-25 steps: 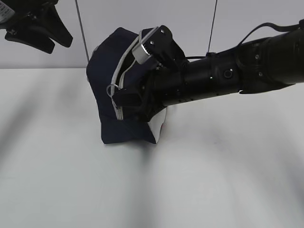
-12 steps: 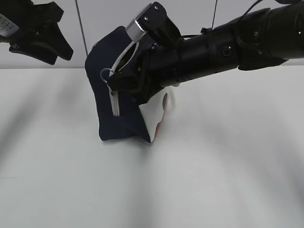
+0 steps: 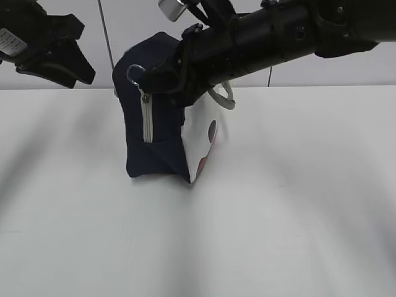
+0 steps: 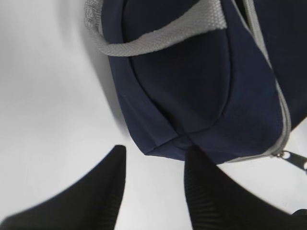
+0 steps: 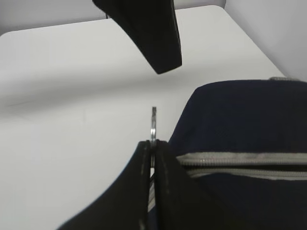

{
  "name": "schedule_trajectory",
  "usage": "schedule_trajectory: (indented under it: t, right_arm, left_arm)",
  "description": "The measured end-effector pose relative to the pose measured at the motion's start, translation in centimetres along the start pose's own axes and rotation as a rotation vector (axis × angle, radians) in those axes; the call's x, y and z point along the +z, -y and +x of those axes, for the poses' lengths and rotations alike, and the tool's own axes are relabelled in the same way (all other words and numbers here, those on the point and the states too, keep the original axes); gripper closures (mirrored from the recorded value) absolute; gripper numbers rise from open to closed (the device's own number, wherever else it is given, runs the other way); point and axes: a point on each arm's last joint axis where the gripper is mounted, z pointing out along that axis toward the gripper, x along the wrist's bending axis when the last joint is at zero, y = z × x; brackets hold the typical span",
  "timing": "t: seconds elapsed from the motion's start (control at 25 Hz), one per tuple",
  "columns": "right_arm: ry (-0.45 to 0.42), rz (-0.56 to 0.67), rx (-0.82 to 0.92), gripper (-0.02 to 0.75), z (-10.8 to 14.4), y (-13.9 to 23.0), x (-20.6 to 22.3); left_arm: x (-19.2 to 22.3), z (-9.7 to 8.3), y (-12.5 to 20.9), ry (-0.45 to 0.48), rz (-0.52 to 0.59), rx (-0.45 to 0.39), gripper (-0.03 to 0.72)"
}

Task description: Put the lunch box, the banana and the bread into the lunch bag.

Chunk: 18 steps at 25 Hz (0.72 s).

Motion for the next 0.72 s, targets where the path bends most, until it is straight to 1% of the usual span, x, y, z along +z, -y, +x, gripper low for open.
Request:
schedule_trajectory:
  t: [0.12,0.36,0.6,0.72]
  right_arm:
    - [0.024,-0.011,0.021,0.754,-0.4,-0.5,-0.2]
    - [0.097,-0.012,0.065,0.754,-1.2,-0.8,-0.3]
    - [0.119,-0.010,0.081,0.754,-1.4,-0.8,-0.3]
    - [0.136,-0.010,0.086,0.754,-1.6,-0.8,-0.4]
  left_arm:
    - [0.4,0.2,0.1,-0.005,-0.013,0.004,0.388]
    - [2.4,0.9,1.6,0.004,-0.008,0.012,0.388]
    - [3.2,0.9,1.9,0.034,-0.046,0.064,0.390]
    - [3.4,1.0,2.1,0.039,-0.048,0.088,0.390]
